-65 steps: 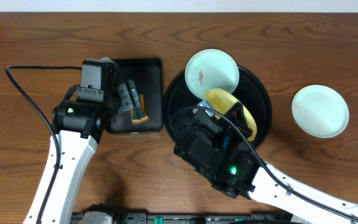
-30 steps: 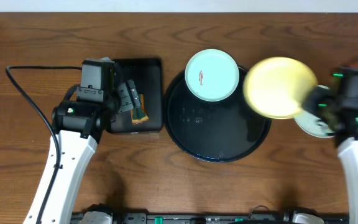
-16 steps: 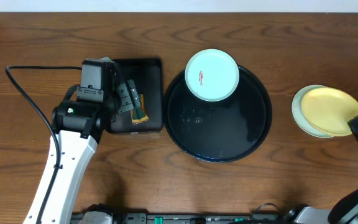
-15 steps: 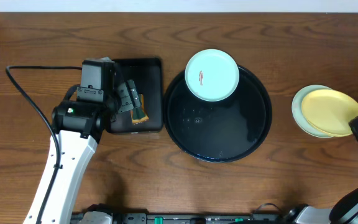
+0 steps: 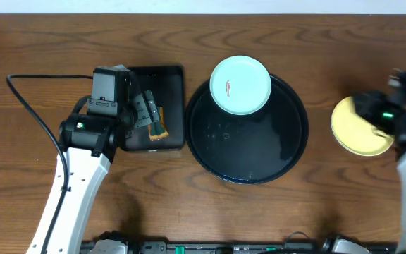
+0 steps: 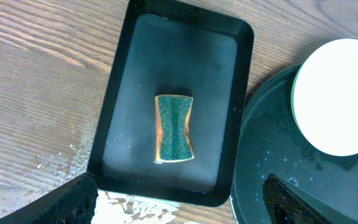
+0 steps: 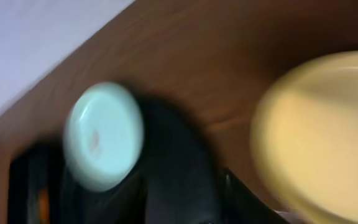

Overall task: Clean dirty plates on tray and stack at the side
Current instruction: 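Move the right gripper to the remaining mint plate and drag it center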

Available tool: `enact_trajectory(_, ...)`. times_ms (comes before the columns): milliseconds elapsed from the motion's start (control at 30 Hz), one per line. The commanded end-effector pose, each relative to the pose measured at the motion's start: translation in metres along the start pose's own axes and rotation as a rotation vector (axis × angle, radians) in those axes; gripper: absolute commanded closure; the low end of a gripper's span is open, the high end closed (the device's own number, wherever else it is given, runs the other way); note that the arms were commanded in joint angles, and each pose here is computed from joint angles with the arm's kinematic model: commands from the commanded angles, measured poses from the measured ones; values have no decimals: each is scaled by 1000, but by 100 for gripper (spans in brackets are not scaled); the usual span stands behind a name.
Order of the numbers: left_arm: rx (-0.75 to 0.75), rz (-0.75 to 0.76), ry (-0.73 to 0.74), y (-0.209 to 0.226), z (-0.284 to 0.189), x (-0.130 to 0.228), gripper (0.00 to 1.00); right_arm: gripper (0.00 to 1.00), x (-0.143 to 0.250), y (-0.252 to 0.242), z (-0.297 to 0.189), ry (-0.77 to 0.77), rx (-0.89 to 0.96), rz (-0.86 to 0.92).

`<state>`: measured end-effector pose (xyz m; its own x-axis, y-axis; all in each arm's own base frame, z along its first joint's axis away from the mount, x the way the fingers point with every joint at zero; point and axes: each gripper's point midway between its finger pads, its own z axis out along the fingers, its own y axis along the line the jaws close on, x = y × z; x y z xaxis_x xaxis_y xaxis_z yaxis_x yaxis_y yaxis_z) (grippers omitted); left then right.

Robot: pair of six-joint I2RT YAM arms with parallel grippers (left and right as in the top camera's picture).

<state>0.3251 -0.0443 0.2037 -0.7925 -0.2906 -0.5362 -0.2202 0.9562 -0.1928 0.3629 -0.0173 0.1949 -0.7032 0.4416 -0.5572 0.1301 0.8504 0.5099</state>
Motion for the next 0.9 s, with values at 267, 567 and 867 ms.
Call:
enact_trajectory(267,-1,4,-6,0,-1,-3,14,51,91,92,120,254,67,-452)
enact_trajectory(567,-1,4,-6,0,-1,-3,14,47,57,61,204,180,168,-432)
enact_trajectory(867,-1,4,-6,0,-1,-3,14,93,81,35,228,256,202,-415)
